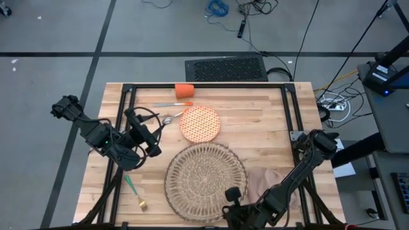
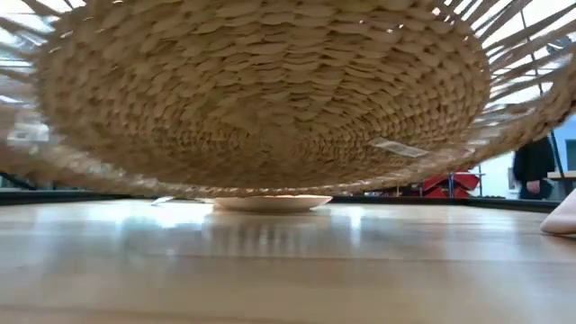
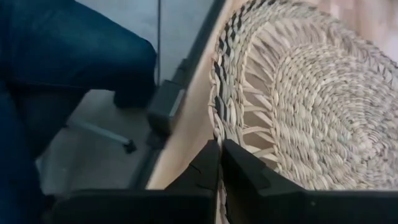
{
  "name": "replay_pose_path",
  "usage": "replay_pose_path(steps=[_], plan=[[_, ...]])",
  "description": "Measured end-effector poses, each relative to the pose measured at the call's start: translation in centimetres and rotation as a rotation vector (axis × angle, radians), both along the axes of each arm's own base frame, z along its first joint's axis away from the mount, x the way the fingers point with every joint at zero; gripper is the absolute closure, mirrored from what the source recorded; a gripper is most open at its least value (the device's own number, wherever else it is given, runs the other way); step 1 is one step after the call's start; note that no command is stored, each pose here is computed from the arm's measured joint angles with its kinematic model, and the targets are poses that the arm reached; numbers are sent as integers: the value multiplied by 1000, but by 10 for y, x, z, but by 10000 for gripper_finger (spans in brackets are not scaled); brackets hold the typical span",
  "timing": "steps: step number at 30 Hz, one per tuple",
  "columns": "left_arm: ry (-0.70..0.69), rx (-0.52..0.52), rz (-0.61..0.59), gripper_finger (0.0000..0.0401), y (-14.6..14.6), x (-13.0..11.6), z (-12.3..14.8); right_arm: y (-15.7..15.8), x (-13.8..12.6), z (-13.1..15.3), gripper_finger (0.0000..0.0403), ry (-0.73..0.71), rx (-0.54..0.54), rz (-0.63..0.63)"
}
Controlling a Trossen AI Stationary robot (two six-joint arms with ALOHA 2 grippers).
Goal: Set table place
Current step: Move the mat to the center of the table
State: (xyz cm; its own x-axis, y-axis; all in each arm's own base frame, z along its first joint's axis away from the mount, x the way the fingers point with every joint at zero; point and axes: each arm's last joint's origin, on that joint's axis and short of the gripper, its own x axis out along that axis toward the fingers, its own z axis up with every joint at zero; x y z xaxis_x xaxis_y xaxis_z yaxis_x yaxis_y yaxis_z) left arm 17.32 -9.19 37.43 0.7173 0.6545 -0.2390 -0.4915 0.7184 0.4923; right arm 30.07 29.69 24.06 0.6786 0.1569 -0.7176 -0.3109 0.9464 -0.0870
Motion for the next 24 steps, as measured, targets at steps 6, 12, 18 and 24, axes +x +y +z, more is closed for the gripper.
replay_pose_path(steps=[6, 12, 18, 24], plan=[[-16, -18, 6, 209, -1, 1, 0, 8, 2, -6, 403, 2, 49, 17], [-25, -43, -3, 209, -2, 2, 0, 11, 0, -9, 403, -13, 34, 5], [-30, -65, -16, 209, -3, 3, 0, -11, 16, -12, 403, 19, -22, -47], [-26, -69, -21, 209, -3, 3, 0, -27, 23, -17, 403, 110, -29, -62]])
